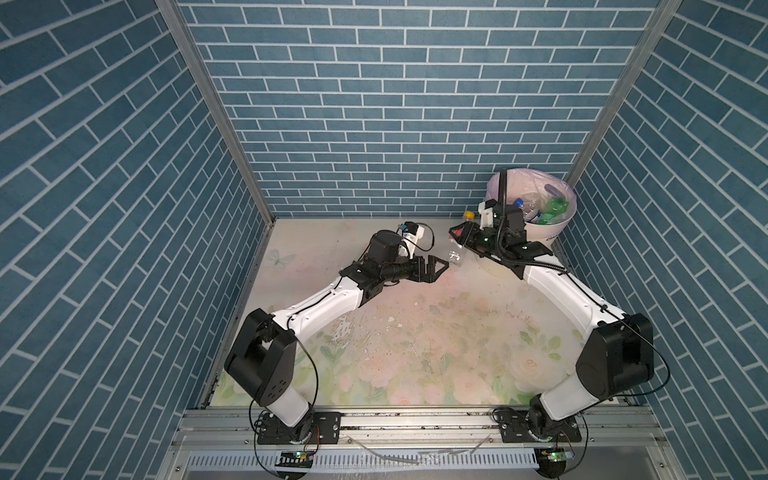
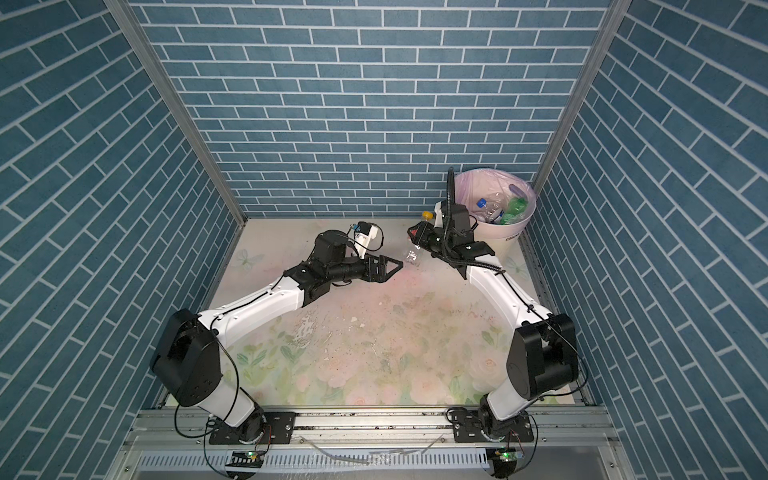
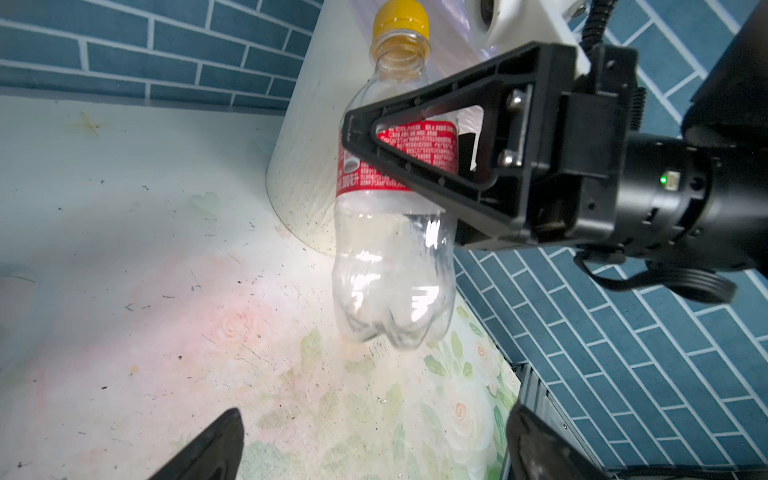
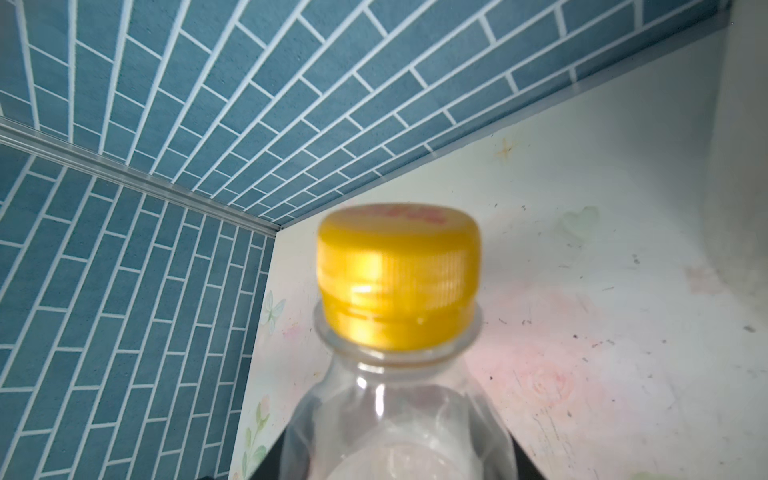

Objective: Throw the plastic bottles in the bin
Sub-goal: 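Carry the Coke bottle over the bin with the right gripper and release it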

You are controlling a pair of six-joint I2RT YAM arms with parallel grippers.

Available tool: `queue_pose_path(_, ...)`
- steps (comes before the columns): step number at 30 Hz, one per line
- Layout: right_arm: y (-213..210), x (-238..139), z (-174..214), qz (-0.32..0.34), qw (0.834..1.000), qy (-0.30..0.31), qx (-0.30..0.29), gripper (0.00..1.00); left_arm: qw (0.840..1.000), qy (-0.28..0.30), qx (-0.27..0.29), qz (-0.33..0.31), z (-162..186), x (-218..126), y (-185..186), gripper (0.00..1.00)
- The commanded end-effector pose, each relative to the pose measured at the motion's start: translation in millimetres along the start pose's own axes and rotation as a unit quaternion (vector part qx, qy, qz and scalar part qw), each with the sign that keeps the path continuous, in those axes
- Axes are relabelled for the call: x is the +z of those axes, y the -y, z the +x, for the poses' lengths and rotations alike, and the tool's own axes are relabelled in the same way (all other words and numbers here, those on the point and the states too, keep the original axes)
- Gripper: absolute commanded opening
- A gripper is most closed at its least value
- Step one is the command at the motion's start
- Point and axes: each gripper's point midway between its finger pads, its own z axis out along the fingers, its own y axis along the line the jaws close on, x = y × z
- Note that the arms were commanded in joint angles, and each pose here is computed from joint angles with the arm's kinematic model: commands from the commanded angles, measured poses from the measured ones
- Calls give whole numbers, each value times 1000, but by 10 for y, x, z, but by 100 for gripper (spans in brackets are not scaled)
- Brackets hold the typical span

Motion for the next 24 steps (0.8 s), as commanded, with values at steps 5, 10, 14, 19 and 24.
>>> queue_pose_path(5,-250,-643,-761,40,993,76,-84,34,999,38,35,12,-362,-180,278,99)
queue_pose_path(10,-440,-1171,-1331,77,978,147,-130,32,998,48,42,22,-531,-157,377,99)
queue_pose_path(14,-606,-1735,-1769,120,951,232,-166,32,997,52,42,31,-598,-139,434,99)
queue_pose_path(19,-767,-2271,-2083,154,917,313,-194,32,998,48,43,27,-558,-123,398,99)
queue_pose_path(24,-508,-2197,-2322,192,905,331,-184,32,998,40,45,19,-513,-93,339,99)
